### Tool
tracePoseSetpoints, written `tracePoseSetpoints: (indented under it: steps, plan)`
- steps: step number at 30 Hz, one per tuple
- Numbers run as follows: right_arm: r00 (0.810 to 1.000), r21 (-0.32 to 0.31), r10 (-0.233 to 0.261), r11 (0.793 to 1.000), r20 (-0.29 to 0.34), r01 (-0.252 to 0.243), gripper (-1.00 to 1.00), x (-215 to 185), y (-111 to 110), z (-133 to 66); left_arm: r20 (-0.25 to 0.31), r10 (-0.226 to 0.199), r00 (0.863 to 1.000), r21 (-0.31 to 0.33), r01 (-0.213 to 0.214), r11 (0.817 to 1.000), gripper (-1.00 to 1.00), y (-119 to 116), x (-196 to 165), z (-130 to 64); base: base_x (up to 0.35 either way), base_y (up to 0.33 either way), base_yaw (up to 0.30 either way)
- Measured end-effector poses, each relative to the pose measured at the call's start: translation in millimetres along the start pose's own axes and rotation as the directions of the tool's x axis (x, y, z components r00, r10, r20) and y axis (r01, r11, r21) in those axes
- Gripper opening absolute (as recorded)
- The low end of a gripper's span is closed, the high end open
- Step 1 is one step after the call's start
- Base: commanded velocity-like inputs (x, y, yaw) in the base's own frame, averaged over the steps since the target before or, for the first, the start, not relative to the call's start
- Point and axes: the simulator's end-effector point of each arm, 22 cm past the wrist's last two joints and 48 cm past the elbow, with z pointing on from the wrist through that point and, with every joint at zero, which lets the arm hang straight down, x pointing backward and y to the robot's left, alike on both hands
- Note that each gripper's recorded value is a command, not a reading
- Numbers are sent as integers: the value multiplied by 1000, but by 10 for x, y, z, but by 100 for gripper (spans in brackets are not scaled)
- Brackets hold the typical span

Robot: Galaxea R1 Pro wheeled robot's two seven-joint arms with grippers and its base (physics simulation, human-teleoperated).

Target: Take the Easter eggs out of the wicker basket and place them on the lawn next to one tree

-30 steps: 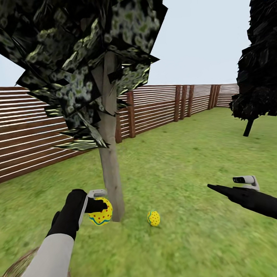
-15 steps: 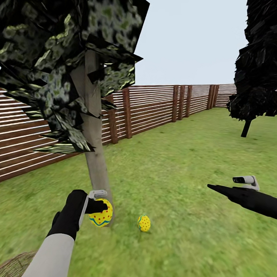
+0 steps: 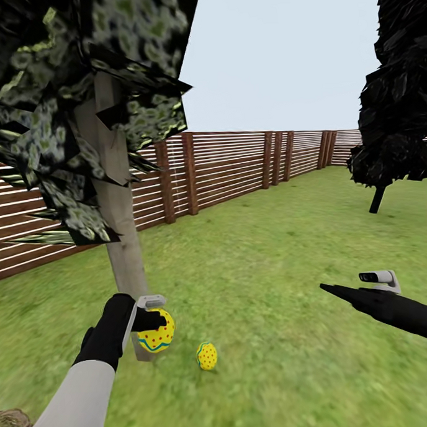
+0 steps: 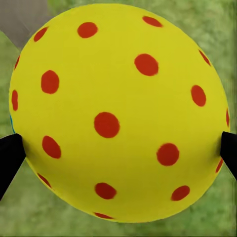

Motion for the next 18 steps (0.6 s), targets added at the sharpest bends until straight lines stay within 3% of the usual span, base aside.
tracePoseSetpoints:
  steps: [7, 18]
  plan:
    - [1000, 6, -1, 1000, -2, 1, 100, 5, -14, 0, -28, 0, 1000, 4, 0, 1000, -100, -15, 91, 61, 191, -281, 0]
    - [1000, 8, -1, 1000, -3, 1, 100, 6, -18, 0, -133, 3, 991, 36, 2, 999, -100, -136, 329, 248, 192, -280, 0]
